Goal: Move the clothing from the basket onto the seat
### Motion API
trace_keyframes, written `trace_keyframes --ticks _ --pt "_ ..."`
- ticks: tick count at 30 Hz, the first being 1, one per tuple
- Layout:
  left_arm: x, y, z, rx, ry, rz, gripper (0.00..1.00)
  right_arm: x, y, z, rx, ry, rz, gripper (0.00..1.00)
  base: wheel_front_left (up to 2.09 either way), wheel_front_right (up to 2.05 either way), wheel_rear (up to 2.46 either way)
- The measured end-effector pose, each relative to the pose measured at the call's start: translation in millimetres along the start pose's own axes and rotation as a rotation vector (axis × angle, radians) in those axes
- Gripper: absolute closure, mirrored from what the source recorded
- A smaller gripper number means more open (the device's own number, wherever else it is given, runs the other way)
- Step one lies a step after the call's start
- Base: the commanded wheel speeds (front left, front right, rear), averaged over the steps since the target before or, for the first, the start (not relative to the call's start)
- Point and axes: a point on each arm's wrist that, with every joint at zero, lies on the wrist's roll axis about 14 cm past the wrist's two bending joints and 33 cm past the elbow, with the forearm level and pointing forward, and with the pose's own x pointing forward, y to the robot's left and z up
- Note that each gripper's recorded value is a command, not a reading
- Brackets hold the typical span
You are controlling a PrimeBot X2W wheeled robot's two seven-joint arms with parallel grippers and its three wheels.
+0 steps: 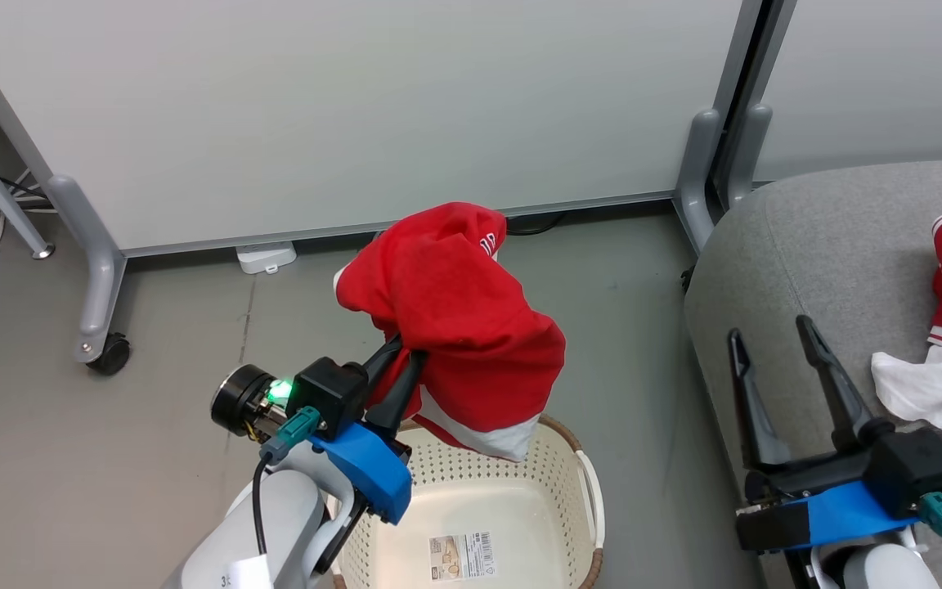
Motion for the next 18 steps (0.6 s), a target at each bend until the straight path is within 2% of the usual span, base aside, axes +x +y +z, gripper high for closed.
trace_keyframes --ticks 5,18 --pt "0 3 3 0.006 -0.010 0.007 1.00 8 15 0 -0.017 -0.004 0.068 0.00 0.00 0.00 0.00" --pt "10 9 25 0.030 -0.069 0.012 1.00 42 80 -30 -0.140 0.063 0.408 0.00 0.00 0.00 0.00"
